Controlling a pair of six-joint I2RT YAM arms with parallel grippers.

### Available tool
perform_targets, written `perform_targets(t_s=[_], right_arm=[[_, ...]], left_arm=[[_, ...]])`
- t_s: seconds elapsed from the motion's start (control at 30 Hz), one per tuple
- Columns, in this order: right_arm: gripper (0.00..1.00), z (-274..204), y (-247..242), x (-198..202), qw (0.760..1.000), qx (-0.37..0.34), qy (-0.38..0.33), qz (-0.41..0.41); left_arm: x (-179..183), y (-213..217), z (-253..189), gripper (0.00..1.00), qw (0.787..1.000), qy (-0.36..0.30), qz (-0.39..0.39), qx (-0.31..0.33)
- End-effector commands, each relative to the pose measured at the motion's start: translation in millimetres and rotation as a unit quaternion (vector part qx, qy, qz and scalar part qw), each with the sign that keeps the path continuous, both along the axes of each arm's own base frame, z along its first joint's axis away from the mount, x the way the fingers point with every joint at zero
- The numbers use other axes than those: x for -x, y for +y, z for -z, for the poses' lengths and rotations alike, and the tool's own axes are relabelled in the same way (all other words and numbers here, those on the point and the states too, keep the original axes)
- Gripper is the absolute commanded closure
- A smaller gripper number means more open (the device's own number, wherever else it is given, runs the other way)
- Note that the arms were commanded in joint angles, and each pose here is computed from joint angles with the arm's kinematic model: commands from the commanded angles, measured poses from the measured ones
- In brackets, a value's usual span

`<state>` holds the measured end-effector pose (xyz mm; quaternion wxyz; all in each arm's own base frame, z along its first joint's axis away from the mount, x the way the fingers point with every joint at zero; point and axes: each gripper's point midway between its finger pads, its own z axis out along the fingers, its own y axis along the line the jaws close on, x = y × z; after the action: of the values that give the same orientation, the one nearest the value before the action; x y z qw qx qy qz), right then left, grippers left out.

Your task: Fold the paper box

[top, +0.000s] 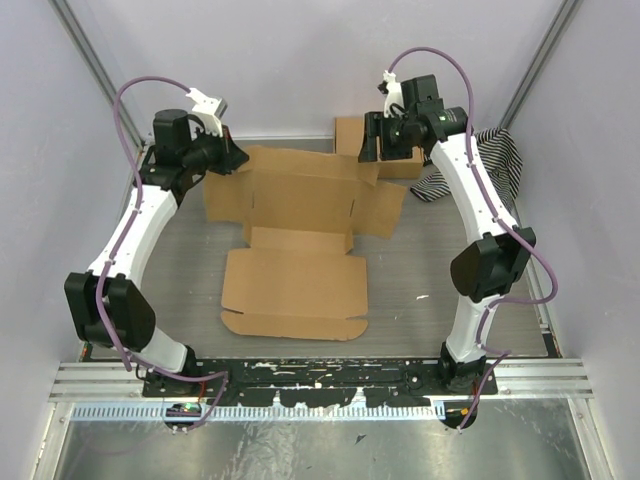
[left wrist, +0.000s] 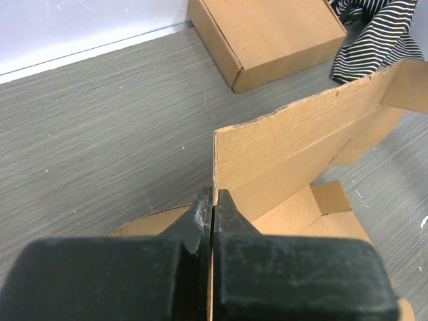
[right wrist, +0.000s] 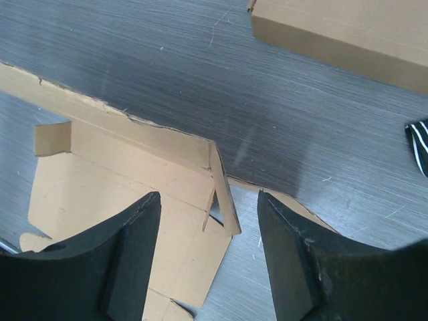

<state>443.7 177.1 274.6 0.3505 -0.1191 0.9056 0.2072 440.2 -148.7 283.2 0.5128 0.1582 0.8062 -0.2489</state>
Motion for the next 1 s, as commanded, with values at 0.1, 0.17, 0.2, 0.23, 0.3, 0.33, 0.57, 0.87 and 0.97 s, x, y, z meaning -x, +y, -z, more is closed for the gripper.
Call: perform_targets(t_s=[0.1,0.17,0.2,0.23,0.3,0.33,0.57,0.87,0.97], right_arm=[[0.37,-5,-4,-5,1.0,-0.002,-0.006,0.005],[0.39,3,0,-4,1.0,-0.007,0.007,-0.004],[0.4,6,2,-3,1.0,-0.01,0.013,-0.009],[0.42,9,4,-2,1.0,-0.014,0.019,-0.013],[0.55,16,6,-1,0.999,-0.016,0.031,-0.018],[0.64,17,7,0,0.999,-0.018,0.033,-0.021],[0.99,23,3,4,0.999,-0.011,0.043,-0.006],[0.99,4,12,-14,0.997,0.019,-0.07,0.029],[0.99,-4,17,-23,0.991,0.033,-0.121,0.048]], left_arm=[[8,-7,-39,1.0,0.998,-0.055,0.02,0.01],[8,-8,-39,1.0,0.998,-0.055,0.022,0.011],[8,-9,-40,1.0,0.998,-0.055,0.023,0.012],[9,-10,-40,1.0,0.998,-0.054,0.024,0.012],[9,-9,-39,1.0,0.998,-0.053,0.024,0.011],[9,-10,-40,1.0,0.998,-0.054,0.024,0.011],[1,-5,-35,0.99,0.999,-0.037,-0.007,0.016],[-11,23,-43,0.42,0.992,0.0,-0.122,0.029],[-10,31,-49,0.42,0.987,0.006,-0.158,0.041]])
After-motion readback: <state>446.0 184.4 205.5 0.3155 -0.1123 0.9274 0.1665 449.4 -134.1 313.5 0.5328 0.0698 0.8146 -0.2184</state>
